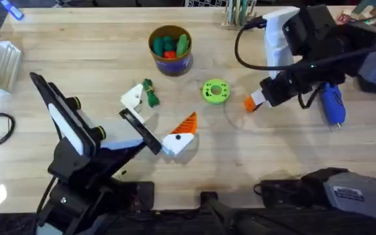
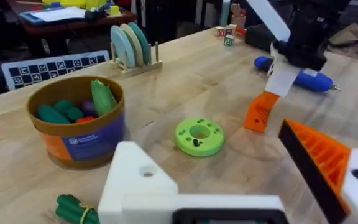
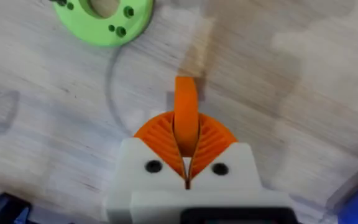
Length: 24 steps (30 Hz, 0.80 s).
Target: Pick up the gripper from the table and insert it into the empty holder that is missing its gripper. Then pick up a screw, insert it into the mounting hole, and use the screwdriver to tighten it. Finally, clean up the table by picking up the vegetable and placing it into the bucket.
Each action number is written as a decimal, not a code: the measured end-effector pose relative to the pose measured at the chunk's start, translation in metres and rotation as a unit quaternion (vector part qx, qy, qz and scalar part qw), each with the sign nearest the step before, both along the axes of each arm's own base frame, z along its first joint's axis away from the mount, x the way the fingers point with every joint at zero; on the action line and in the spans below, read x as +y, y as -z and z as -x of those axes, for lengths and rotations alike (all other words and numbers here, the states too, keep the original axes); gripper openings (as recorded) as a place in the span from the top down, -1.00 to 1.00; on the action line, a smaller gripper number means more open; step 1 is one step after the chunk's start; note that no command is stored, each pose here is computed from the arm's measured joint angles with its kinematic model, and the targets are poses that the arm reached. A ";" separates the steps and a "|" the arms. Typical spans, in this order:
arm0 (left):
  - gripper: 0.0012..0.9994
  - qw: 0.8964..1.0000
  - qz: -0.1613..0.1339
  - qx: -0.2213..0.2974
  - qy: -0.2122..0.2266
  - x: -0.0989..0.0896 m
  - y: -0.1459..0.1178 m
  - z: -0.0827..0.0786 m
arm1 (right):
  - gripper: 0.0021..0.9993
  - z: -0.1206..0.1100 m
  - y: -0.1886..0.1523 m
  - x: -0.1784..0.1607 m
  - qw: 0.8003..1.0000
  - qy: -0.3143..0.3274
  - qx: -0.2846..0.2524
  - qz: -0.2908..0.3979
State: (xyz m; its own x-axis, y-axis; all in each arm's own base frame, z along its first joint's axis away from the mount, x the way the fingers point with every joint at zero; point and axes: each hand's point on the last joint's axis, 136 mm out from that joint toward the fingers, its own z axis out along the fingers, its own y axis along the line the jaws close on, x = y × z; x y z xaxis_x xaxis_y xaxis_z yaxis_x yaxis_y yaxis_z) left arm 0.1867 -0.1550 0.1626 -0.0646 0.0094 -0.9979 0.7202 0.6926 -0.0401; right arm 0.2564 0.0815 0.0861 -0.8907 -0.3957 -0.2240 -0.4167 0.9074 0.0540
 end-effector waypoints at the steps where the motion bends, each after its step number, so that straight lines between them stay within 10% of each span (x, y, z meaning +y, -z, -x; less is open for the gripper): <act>1: -0.97 1.000 0.000 0.000 0.000 0.000 0.000 0.000 | 0.98 0.001 0.000 0.000 1.000 0.000 0.003 0.001; 9: -0.97 1.000 0.000 0.000 0.000 0.000 0.000 0.000 | 0.98 0.009 -0.033 0.004 1.000 -0.003 -0.003 -0.019; 16: -0.97 1.000 0.000 0.000 0.000 0.000 0.000 0.000 | 0.99 -0.032 -0.127 0.100 0.939 -0.082 -0.151 -0.298; 24: -0.97 1.000 0.000 0.000 0.002 0.000 0.000 0.000 | 0.99 -0.034 -0.115 0.158 0.894 -0.059 -0.013 -0.444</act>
